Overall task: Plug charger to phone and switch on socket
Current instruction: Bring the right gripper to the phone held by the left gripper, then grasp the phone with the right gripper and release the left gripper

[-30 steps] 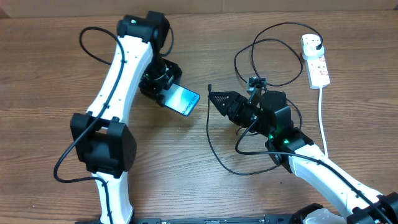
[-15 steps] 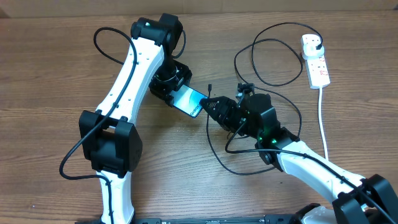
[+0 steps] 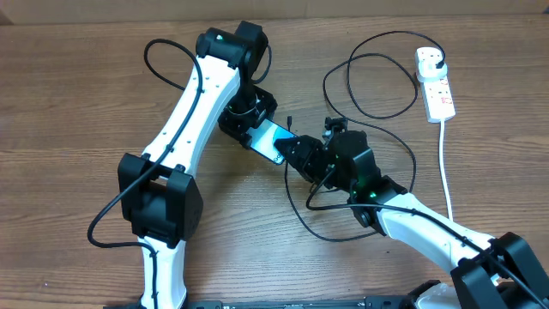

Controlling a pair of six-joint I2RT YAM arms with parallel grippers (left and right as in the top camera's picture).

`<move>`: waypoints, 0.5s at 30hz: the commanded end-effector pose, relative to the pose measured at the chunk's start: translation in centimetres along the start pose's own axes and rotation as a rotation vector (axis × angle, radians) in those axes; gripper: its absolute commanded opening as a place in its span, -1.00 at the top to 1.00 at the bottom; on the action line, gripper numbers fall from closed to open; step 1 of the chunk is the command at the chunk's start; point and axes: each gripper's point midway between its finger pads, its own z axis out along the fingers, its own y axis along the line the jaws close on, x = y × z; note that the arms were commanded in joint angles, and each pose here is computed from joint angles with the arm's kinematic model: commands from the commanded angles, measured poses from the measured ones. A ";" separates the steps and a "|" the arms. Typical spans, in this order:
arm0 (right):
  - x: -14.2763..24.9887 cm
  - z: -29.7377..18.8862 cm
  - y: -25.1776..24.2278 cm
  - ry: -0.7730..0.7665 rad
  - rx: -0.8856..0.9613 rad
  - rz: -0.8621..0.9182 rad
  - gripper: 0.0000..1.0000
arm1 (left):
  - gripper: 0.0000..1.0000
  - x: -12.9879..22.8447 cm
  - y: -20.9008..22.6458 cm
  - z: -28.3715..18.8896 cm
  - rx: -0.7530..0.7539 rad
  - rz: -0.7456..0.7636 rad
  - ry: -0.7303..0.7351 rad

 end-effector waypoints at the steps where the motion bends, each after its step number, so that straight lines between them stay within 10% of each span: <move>1: -0.2 0.3 1.3 -0.018 -0.022 -0.025 0.12 | 0.91 0.9 -0.4 -0.1 0.005 -0.001 -0.003; 15: -0.3 0.3 1.7 -0.028 -0.036 -0.048 0.38 | 0.91 3.2 -0.5 0.4 -0.012 0.054 -0.003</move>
